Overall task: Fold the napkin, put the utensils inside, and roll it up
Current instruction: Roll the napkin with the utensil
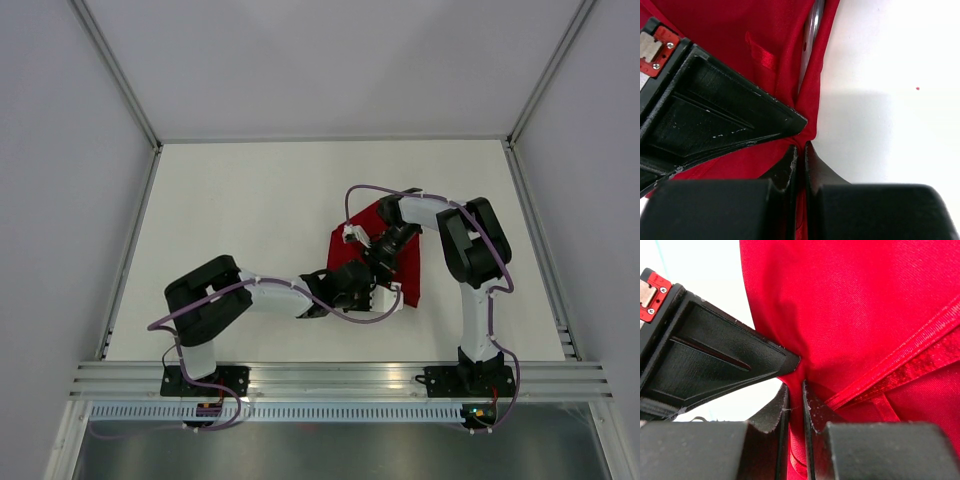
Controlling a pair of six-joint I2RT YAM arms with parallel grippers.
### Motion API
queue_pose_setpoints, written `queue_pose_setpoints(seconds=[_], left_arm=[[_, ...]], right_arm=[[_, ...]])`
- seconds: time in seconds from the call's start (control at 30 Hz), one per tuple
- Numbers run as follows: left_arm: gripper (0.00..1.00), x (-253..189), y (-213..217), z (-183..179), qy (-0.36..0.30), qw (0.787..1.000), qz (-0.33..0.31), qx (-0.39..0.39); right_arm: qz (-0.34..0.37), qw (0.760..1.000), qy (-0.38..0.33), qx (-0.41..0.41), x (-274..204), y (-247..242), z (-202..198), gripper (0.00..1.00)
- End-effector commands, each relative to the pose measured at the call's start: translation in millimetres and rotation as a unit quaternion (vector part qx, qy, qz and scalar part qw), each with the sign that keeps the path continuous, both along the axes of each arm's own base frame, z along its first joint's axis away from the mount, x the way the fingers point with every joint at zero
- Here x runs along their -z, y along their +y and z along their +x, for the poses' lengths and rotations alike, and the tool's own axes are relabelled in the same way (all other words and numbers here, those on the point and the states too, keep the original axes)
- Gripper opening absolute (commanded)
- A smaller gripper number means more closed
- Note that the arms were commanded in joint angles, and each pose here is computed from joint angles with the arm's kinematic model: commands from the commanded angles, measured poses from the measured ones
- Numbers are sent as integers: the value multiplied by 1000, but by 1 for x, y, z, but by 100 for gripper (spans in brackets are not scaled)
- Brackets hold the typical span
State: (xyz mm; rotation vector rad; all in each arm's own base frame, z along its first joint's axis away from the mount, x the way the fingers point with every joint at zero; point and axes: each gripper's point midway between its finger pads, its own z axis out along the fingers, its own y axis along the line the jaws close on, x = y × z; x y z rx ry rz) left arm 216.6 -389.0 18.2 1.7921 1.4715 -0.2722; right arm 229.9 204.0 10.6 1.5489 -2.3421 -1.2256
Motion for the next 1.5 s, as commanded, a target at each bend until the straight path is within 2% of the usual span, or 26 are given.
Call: queue_pose_setpoints(seconds=[0.0, 0.03, 0.07, 0.17, 0.27, 0.37, 0.67, 0.93, 1.1, 1.43, 1.47], left_arm=[[2, 36, 13, -26, 105, 993, 37, -26], [2, 35, 12, -26, 115, 992, 31, -39], [2, 36, 13, -28, 124, 991, 32, -42], [2, 36, 11, -32, 145, 988, 26, -54], [2, 37, 10, -35, 163, 984, 24, -64], [2, 38, 9, -38, 176, 982, 24, -68], [2, 38, 10, -40, 228, 970, 5, -83], [2, 37, 18, -40, 337, 936, -29, -98], [2, 33, 26, -29, 394, 910, -67, -109], [2, 43, 29, -29, 459, 879, -83, -101], [2, 45, 31, -28, 466, 874, -85, -108]], right_arm=[[-56, 992, -102, -43, 50, -22, 31, 8], [-52, 992, -110, -39, 46, -22, 34, 11], [-51, 992, -113, -34, 43, -21, 36, 18], [-40, 990, -135, -17, 28, -21, 48, 32], [-30, 987, -156, 6, 10, -23, 61, 42], [-19, 984, -174, 34, -8, -27, 76, 46], [13, 967, -211, 141, -53, -43, 114, 50], [52, 944, -264, 192, -74, -73, 117, 51], [90, 928, -327, 154, -87, -73, 98, 51], [119, 910, -393, 59, -70, -56, 46, 62], [121, 896, -424, 50, -76, -53, 49, 63]])
